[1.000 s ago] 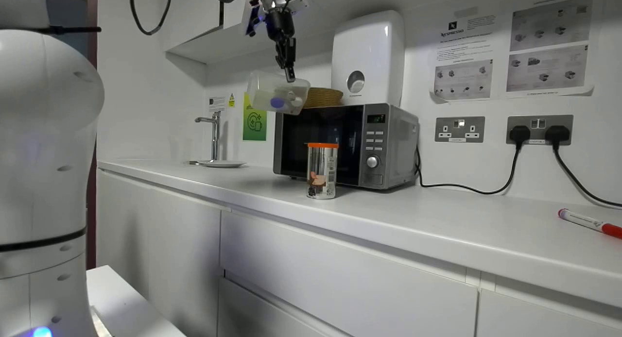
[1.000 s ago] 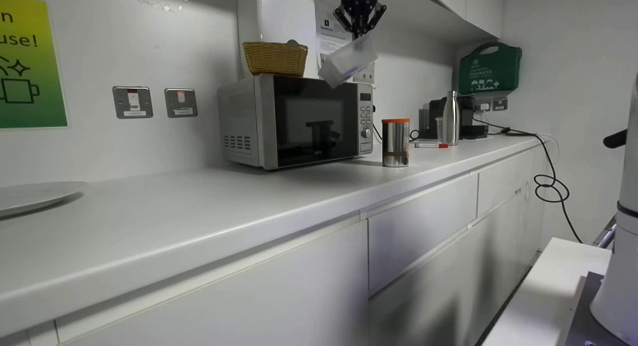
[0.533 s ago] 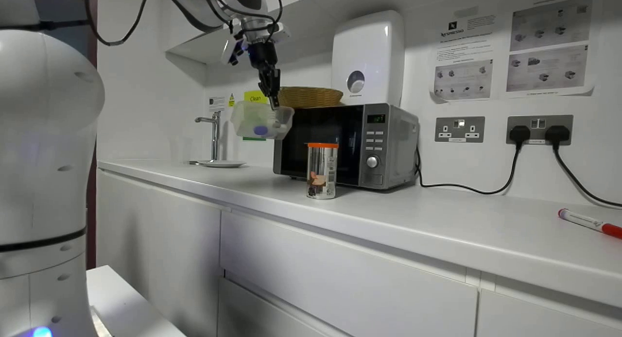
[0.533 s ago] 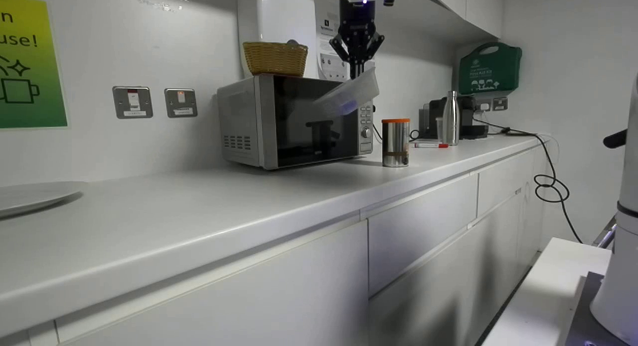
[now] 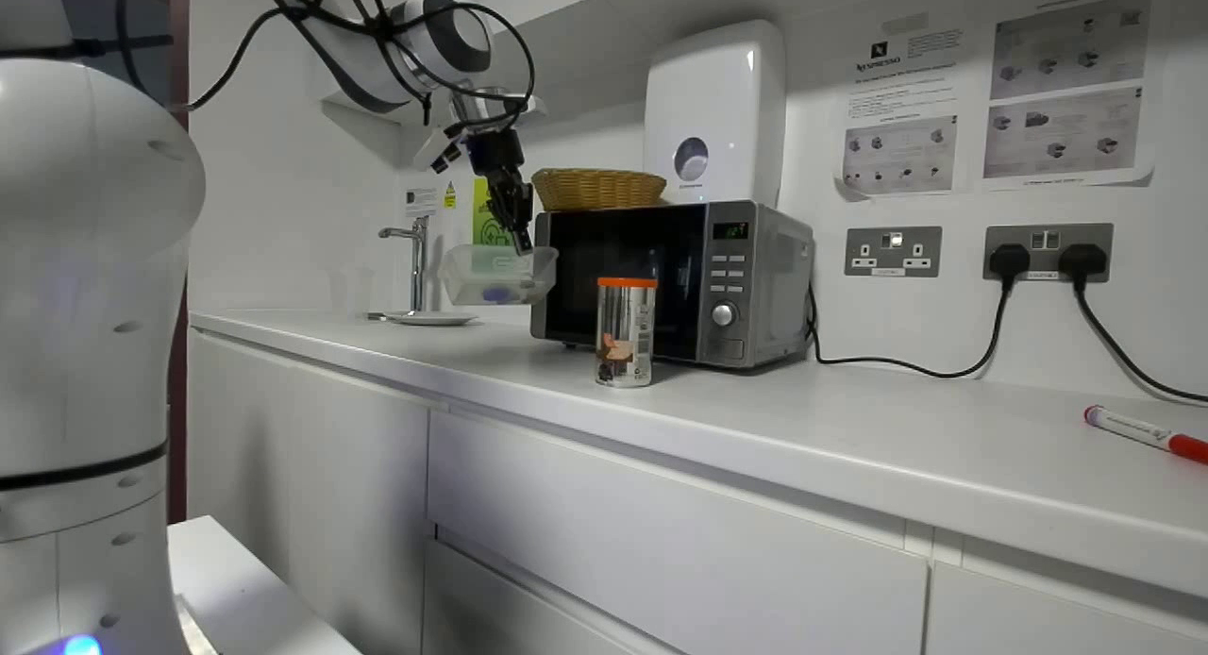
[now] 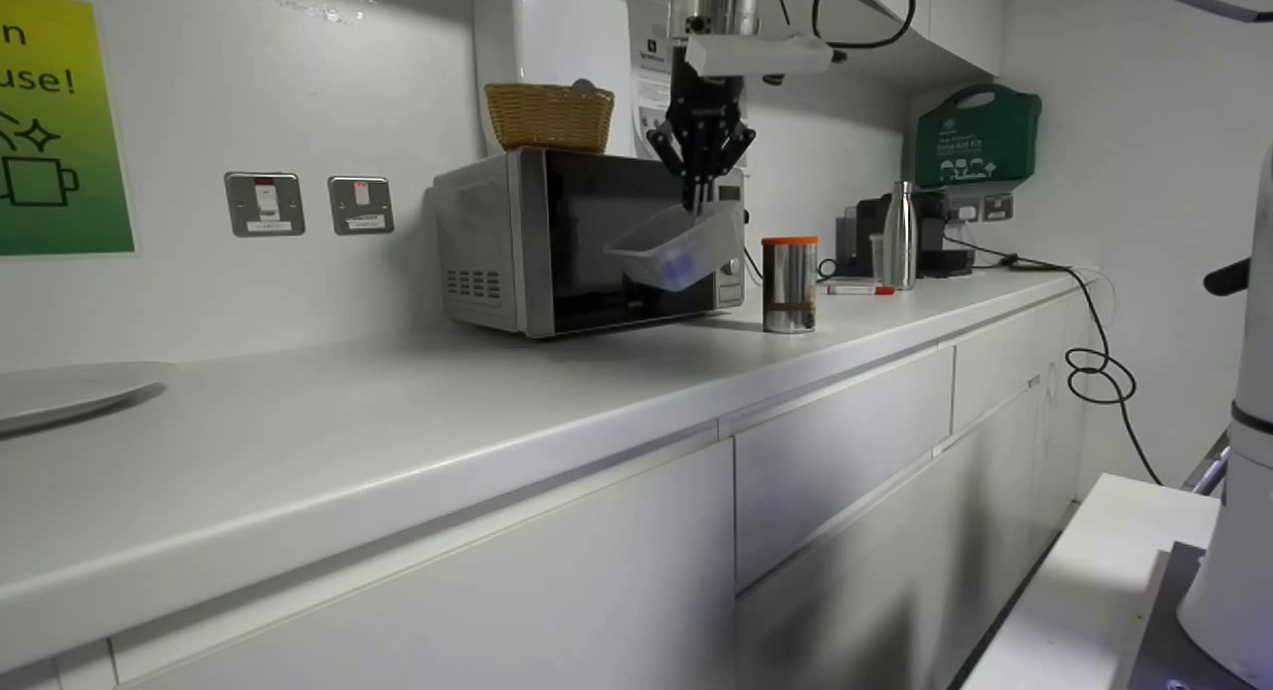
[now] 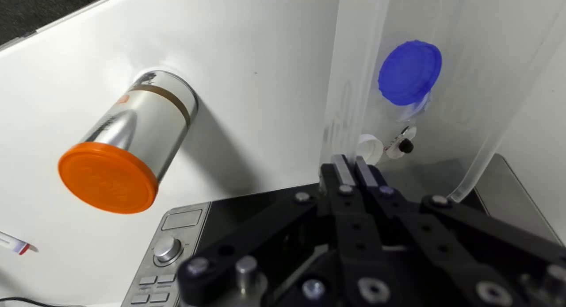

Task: Put the things on top of the microwave onto the counter in front of the microwave

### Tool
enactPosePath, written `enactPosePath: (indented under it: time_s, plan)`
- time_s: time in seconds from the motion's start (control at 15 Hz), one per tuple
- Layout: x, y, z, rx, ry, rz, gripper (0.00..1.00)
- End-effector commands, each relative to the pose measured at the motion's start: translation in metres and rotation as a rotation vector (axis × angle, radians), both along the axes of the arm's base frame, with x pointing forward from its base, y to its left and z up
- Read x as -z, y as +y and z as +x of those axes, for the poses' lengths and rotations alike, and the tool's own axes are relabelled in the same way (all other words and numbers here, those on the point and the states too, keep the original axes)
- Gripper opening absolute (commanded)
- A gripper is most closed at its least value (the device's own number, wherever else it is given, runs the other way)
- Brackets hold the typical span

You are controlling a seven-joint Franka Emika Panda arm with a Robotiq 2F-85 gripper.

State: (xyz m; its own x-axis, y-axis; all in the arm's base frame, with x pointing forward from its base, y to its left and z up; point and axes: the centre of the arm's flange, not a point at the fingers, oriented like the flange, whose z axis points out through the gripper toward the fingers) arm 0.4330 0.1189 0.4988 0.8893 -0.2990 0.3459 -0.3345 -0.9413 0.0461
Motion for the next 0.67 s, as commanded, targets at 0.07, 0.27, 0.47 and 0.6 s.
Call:
enactPosePath:
  time_s: [0.07,0.27,0.47,0.6]
  plan:
    - [0.025,0.004,0.012,-0.057,-0.004,-0.001,0.01]
    - [0.041,0.011,0.019,-0.077,0.021,0.013,0.01]
    - [0.056,0.015,0.025,-0.098,0.049,0.020,0.01]
    - [0.065,0.018,0.026,-0.111,0.070,0.022,0.01]
